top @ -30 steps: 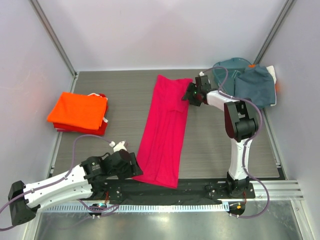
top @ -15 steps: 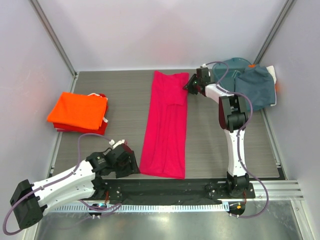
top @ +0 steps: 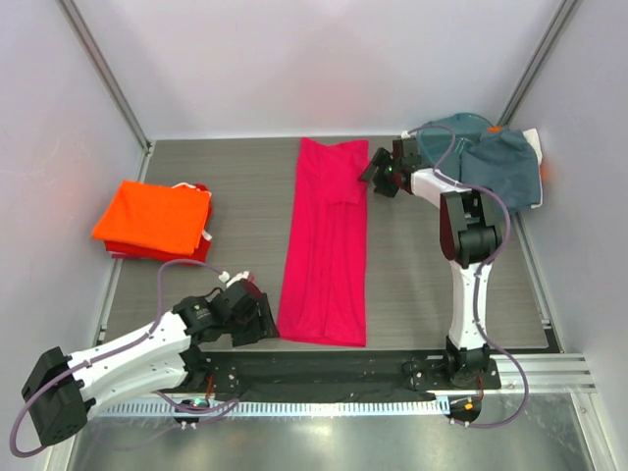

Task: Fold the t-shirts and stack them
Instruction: Fold the tshirt

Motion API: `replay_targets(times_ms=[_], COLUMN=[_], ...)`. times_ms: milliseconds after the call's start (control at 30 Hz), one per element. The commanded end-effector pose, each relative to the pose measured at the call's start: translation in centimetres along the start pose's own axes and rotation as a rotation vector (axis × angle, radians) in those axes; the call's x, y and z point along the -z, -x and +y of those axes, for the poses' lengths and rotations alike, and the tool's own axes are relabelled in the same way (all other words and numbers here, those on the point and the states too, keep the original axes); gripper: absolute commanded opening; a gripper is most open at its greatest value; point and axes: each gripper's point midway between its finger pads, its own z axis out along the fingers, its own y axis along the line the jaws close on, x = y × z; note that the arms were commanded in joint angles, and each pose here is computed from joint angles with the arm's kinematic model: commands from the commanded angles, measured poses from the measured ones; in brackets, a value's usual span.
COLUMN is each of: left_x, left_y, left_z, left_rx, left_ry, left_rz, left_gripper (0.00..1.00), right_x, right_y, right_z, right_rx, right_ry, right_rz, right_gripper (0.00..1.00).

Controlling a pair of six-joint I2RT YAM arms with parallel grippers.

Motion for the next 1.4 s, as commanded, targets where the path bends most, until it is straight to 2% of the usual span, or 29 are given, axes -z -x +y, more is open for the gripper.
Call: replay_targets(times_ms=[0,33,67,200,233,400,467,500,533,600,633,700,767,1100,1367], left_x=[0.8,0.9,1.0,1.4,1.6,1.7,1.6,1.6,1.5,1.4,1.4,1.3,1.3,0.6,0.2], left_y=[1.4,1.5,1.7,2.3,2.5,2.6,2.6,2.7,2.6,2.7,2.7,2.7,2.7,2.3,1.9], left_z=[-2.5,-2.5,-2.5,-2.8,-2.6,-2.5,-2.4,-2.6,-2.6,-2.8,-2.9,-3.1,-3.3,-3.3,-3.4], left_rx=[0.007,0.008,0.014,0.024,0.026,0.049,0.054,0.055,0.053,0.049,0.043,0.036,0.029,0.024,0.025], left_ry=[-0.073,-0.074,-0.075,-0.091,-0.09,-0.103,-0.11,-0.117,-0.119,-0.123,-0.122,-0.125,-0.127,-0.141,-0.153], left_rz=[-0.039,-0.044,-0.052,-0.09,-0.101,-0.12,-0.125,-0.128,-0.127,-0.125,-0.123,-0.115,-0.111,-0.094,-0.076], left_gripper=[0.63,0.63,0.62,0.63,0.63,0.63,0.63,0.63,0.63,0.63,0.63,0.63,0.63,0.63,0.63], right_x=[4.9,6.6,7.2,10.4,11.7,16.4,18.9,19.7,20.6,22.6,23.4,25.1,26.3,30.9,31.4], right_y=[-2.2,-1.8,-3.4,-5.6,-6.9,-12.6,-15.4,-16.3,-19.0,-20.3,-22.9,-24.3,-27.1,-33.5,-34.9], right_z=[-0.6,-0.2,-1.8,-2.5,-2.9,-3.2,-3.1,-3.2,-3.7,-2.8,-3.4,-3.3,-4.7,-4.5,-4.7], right_rx=[0.072,0.089,0.085,0.08,0.077,0.116,0.128,0.132,0.156,0.161,0.184,0.144,0.129,0.151,0.167], right_ry=[-0.051,-0.049,-0.099,-0.138,-0.15,-0.143,-0.14,-0.145,-0.159,-0.131,-0.136,-0.121,-0.139,-0.084,-0.104], right_rz=[0.034,0.018,0.053,0.129,0.158,0.233,0.276,0.28,0.33,0.307,0.347,0.356,0.416,0.479,0.488], right_gripper=[0.69,0.69,0.69,0.64,0.61,0.59,0.53,0.53,0.53,0.53,0.53,0.54,0.49,0.46,0.46])
